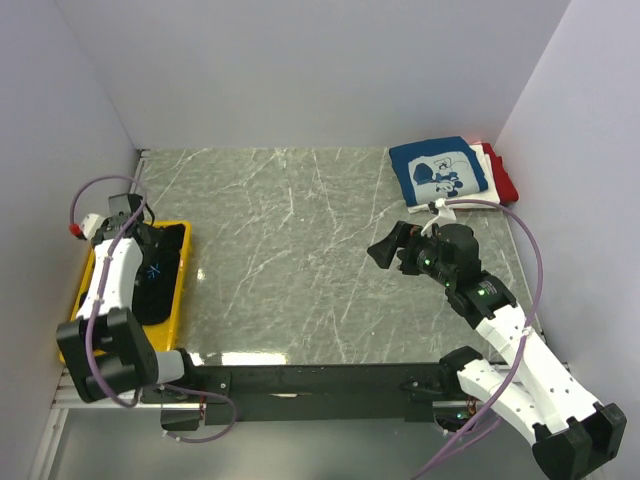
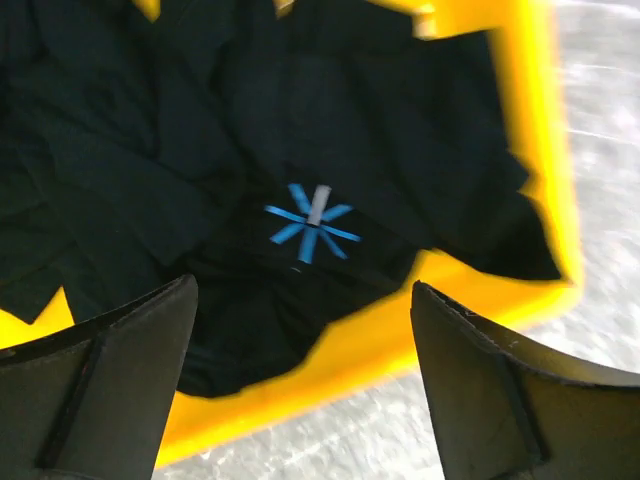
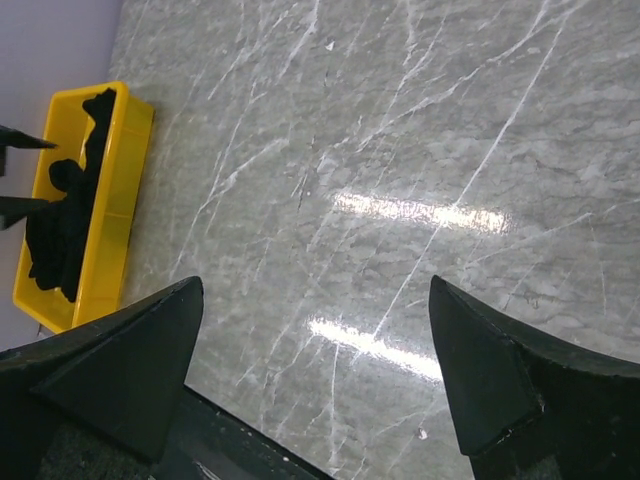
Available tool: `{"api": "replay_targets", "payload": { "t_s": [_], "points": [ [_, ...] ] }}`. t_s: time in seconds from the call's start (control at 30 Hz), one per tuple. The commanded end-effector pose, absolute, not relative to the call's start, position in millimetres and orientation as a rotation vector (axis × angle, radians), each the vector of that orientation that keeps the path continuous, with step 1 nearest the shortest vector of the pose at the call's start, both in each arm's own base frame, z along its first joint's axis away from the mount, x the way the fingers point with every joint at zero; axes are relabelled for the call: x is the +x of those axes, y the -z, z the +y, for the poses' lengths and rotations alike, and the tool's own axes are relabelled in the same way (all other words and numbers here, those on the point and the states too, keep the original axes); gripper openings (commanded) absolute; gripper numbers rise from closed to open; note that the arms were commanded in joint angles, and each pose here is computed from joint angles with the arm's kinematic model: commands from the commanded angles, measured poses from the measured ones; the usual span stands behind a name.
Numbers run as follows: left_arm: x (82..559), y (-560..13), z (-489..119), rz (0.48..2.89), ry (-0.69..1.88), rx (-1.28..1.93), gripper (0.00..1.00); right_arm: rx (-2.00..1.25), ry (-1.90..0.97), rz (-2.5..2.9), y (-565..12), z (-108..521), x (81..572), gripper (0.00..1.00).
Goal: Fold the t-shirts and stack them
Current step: Grab the tshirt from the pile
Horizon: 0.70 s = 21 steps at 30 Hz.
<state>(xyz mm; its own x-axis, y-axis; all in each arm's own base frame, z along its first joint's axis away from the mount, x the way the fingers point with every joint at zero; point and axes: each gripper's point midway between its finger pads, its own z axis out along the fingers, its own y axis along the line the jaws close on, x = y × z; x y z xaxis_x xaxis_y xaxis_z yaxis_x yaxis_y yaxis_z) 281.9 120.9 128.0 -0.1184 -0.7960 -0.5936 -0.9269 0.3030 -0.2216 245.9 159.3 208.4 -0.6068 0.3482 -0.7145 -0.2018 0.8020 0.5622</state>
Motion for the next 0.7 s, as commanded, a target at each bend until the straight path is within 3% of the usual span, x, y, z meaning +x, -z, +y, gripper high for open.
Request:
{"api": "replay_targets", "payload": {
  "t_s": [0.0, 0.2, 0.3, 0.4, 0.5, 0.67],
  "points": [
    [281.1, -105.2, 128.8, 1.908, -0.246, -1.653, 0.91, 0.072, -0.810, 2.035, -220.0, 164.8, 247.7, 1.00],
    [277.0, -61.9, 126.1, 1.924, -0.260, -1.781, 0.85, 0.058, -0.833, 2.048, -217.4, 169.5, 246.8, 1.00],
    [273.9, -43.9, 126.8, 1.942, -0.291, -1.806, 0.74, 0.053, -0.840, 2.051, -216.6, 170.8, 246.4, 1.00],
    [272.2, -34.6, 126.3, 1.965, -0.311, -1.811, 0.47, 0.048, -0.848, 2.050, -216.9, 172.1, 246.3, 1.00],
    [272.2, -35.5, 126.0, 1.984, -0.315, -1.802, 0.02, 0.039, -0.853, 2.053, -217.0, 173.1, 245.5, 1.00],
    [276.6, -74.6, 133.2, 1.936, -0.304, -1.726, 0.01, 0.033, -0.859, 2.055, -216.6, 174.2, 245.1, 1.00]
  ]
}}
